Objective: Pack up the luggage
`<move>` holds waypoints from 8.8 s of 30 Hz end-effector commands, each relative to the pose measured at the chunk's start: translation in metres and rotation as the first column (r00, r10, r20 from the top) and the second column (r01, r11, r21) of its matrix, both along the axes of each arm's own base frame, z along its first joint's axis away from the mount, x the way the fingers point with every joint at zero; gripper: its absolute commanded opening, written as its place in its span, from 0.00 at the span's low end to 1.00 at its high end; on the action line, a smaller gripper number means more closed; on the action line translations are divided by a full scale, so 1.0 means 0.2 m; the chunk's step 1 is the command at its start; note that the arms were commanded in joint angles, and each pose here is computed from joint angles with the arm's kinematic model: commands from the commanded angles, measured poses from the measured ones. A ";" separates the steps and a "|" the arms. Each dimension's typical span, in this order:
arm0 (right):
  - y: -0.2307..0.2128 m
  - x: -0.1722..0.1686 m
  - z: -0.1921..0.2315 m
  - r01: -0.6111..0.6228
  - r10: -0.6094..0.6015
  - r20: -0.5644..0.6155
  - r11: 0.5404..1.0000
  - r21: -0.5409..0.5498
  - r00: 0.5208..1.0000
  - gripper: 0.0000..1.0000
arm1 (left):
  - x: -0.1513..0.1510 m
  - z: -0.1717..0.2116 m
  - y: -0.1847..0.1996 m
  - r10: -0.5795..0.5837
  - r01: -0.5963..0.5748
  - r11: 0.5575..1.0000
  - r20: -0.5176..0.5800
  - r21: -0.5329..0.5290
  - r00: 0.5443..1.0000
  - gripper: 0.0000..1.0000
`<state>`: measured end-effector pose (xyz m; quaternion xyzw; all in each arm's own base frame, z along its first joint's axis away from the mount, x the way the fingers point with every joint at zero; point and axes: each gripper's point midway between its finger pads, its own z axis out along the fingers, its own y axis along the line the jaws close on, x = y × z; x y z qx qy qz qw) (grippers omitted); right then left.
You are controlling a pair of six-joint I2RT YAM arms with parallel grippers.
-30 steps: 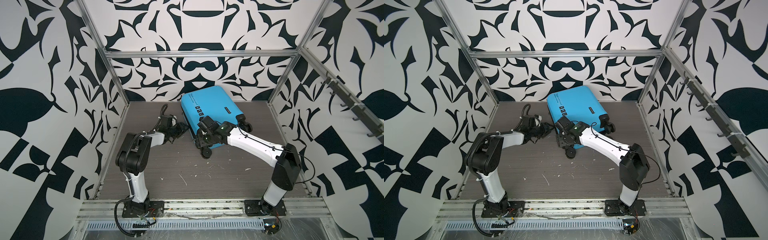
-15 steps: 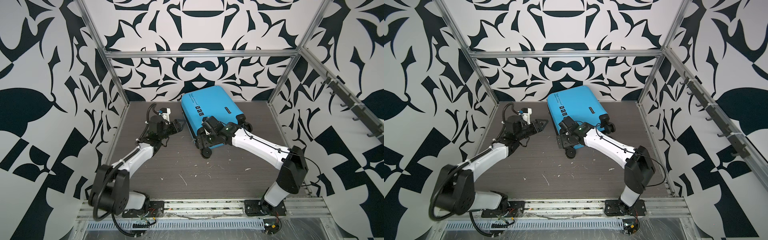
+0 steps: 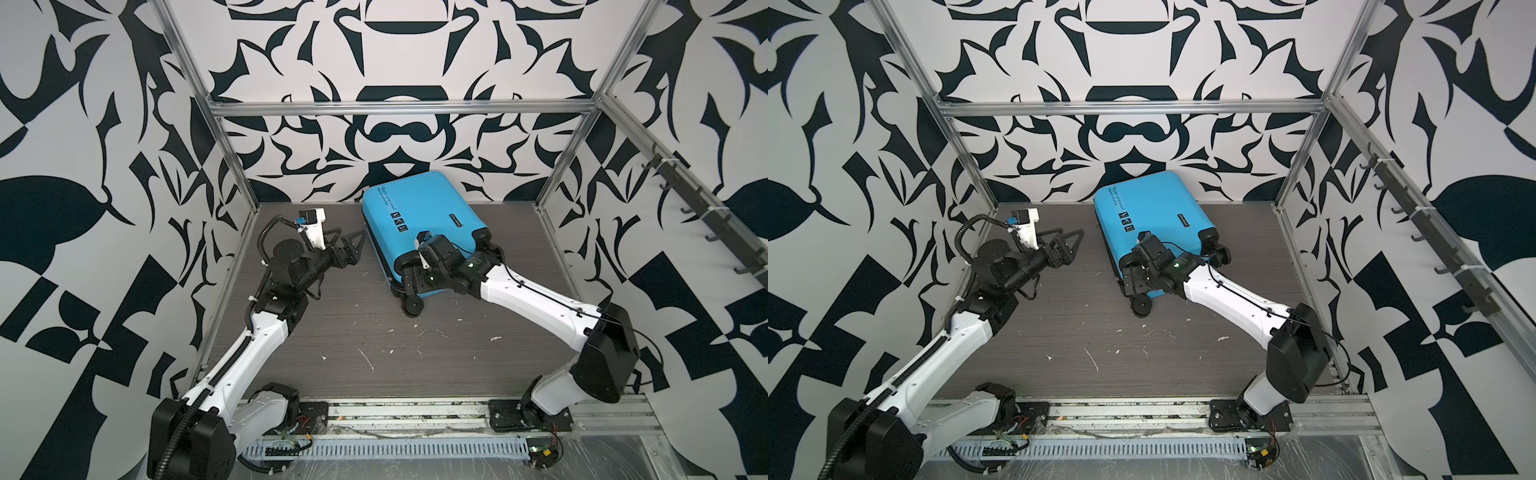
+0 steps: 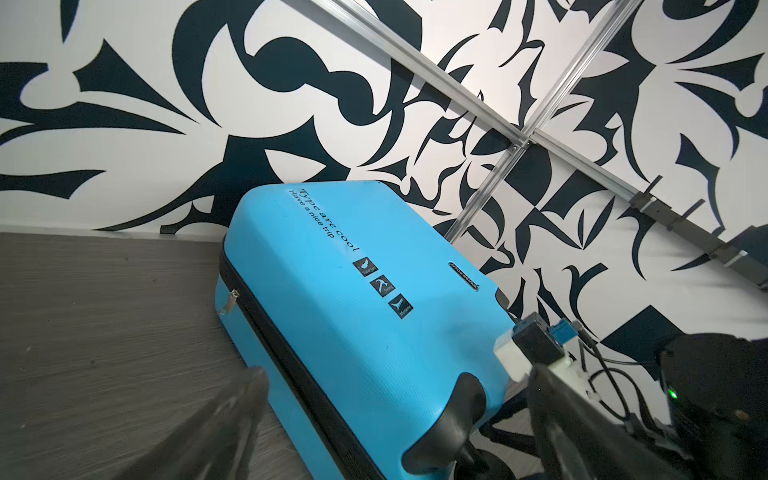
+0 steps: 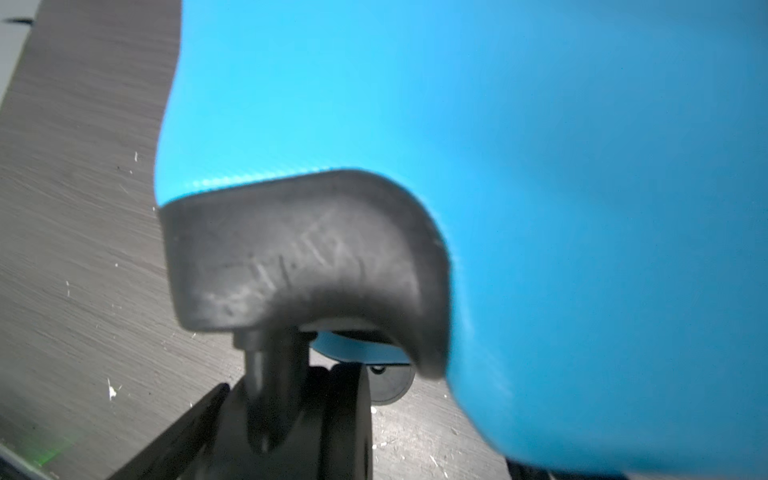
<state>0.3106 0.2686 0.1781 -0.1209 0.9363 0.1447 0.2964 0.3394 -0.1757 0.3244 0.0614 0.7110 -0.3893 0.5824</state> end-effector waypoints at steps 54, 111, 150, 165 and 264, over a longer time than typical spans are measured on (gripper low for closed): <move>0.13 -0.08 -0.02 -0.063 0.076 -0.116 0.992 0.111 0.990 0.45 | -0.08 -1.09 -0.39 -0.461 0.475 0.880 -0.270 -0.014 0.845 0.42; 0.14 -0.09 -0.01 -0.057 0.075 -0.129 0.989 0.137 0.989 0.18 | -0.14 -1.18 -0.53 -0.562 0.594 0.804 -0.372 -0.036 0.739 0.02; 0.28 -0.02 0.27 -0.078 0.095 -0.048 0.958 0.274 0.994 0.00 | -0.43 -1.00 -0.65 -0.462 0.509 0.746 -0.217 0.430 0.860 0.00; 0.34 -0.01 0.30 -0.074 0.104 -0.052 0.912 0.403 0.993 0.00 | -0.56 -0.91 -0.81 -0.491 0.492 0.800 -0.098 0.343 0.866 0.00; 0.15 -0.01 0.23 0.004 0.032 -0.097 0.934 0.357 0.995 0.00 | -0.11 -1.08 -0.51 -0.525 0.482 0.848 -0.231 -0.220 0.819 0.52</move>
